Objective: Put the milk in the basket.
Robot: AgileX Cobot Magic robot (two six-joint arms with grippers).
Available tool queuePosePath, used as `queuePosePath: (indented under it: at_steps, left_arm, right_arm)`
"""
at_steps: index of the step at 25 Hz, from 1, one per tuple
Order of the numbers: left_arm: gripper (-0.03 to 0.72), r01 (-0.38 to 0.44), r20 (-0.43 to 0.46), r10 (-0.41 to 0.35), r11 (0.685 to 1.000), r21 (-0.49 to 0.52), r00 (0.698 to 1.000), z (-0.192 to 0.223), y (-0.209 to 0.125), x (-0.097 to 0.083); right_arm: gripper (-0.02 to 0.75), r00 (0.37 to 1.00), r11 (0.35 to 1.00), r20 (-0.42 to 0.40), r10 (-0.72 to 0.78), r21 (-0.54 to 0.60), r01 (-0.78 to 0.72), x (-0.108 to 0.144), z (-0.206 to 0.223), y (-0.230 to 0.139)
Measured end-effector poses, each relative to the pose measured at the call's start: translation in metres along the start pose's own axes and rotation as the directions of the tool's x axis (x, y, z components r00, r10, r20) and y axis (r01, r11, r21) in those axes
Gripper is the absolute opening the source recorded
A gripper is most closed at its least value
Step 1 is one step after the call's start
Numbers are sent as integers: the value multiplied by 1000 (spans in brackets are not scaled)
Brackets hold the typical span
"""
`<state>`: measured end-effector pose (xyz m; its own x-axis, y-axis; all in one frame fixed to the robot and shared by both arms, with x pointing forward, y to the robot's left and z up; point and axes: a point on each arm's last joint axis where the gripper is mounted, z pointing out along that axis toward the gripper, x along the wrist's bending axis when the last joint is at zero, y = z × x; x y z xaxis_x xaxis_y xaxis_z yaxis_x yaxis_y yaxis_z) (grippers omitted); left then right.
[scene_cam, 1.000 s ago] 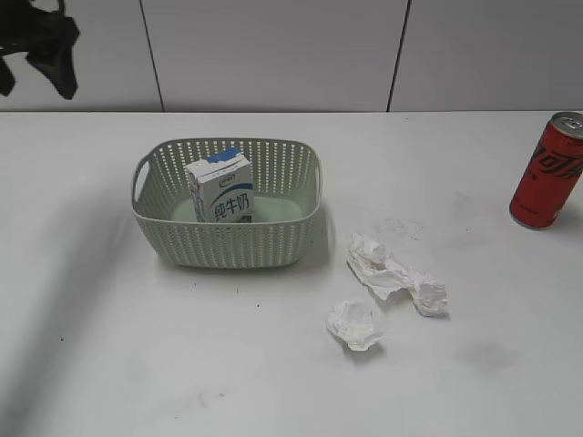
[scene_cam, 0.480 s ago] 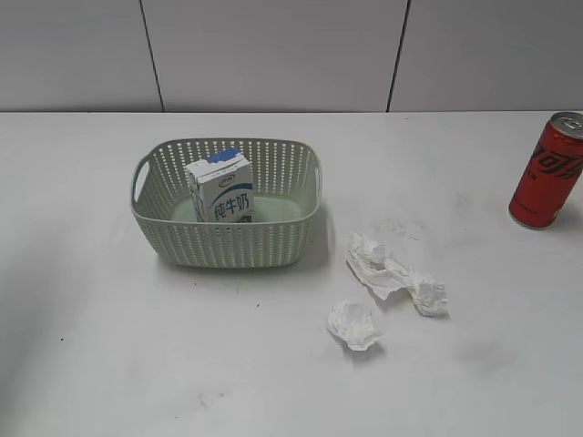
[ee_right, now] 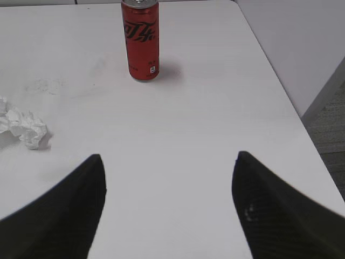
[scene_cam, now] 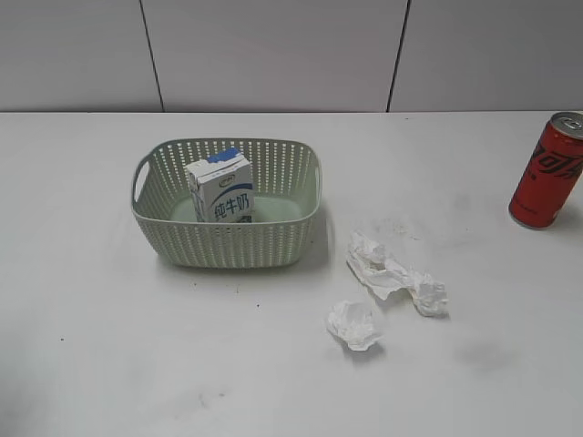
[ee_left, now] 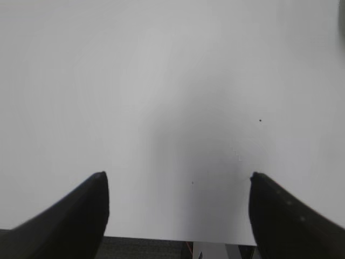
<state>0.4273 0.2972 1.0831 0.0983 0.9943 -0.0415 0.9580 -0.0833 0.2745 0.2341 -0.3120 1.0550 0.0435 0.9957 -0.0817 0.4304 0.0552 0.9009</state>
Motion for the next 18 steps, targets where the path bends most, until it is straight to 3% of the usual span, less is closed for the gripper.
queuePosePath:
  at_steps: [9,18]
  left_arm:
    - [590,-9,-23,5,984,-178,1000,0,-82,-7]
    - [590,-24,-40,10,924,-381,999,6,-141,-13]
  right_arm:
    - [583,1000,1000,0,0,0,0,0,0,0]
    - [583,1000,1000,0,0,0,0,0,0,0]
